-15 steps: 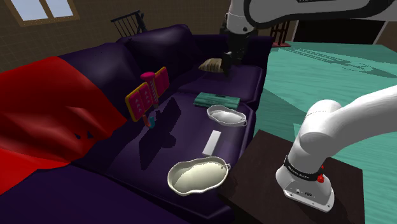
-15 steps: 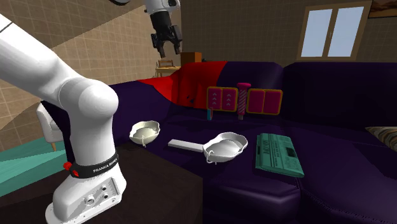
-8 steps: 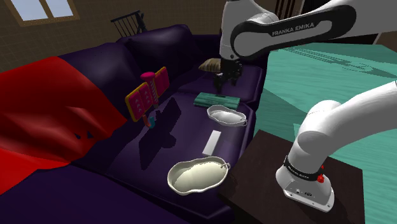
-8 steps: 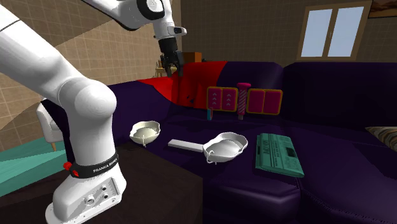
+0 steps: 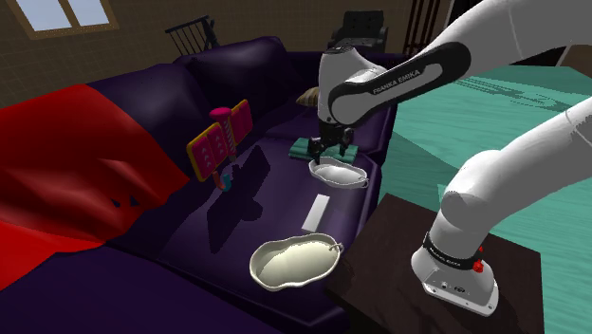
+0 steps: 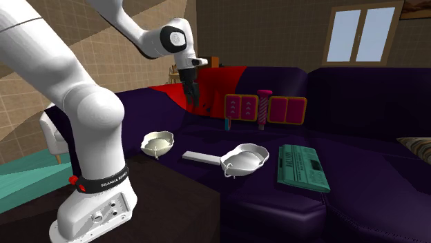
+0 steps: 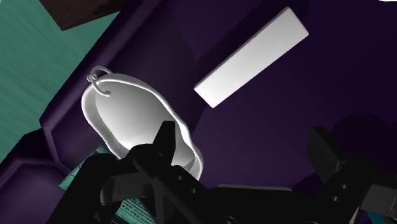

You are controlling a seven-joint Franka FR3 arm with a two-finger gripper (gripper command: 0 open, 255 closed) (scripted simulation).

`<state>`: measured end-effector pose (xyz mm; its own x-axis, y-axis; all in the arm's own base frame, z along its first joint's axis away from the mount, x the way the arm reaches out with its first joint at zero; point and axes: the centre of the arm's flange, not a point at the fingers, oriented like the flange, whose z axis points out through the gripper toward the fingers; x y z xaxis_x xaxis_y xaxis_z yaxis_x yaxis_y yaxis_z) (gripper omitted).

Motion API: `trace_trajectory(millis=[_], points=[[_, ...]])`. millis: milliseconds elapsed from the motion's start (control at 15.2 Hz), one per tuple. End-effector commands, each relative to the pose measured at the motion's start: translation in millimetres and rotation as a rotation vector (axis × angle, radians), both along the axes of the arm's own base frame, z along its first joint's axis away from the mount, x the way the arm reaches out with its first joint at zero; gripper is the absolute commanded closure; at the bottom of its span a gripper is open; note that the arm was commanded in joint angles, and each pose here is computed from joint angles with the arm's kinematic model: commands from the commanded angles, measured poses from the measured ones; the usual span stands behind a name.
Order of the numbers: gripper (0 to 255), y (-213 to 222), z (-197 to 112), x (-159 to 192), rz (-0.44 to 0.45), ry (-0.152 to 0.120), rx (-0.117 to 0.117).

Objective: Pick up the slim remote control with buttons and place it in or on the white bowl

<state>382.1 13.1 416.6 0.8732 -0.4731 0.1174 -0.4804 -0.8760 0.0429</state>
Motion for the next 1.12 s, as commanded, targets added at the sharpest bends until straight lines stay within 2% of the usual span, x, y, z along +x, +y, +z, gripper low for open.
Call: trace_trajectory(millis=[0, 1056], points=[[0, -4, -26, 7, -0.069, 0.002, 0.015], [0, -14, -233, 55, -0.587, 0.033, 0.133]])
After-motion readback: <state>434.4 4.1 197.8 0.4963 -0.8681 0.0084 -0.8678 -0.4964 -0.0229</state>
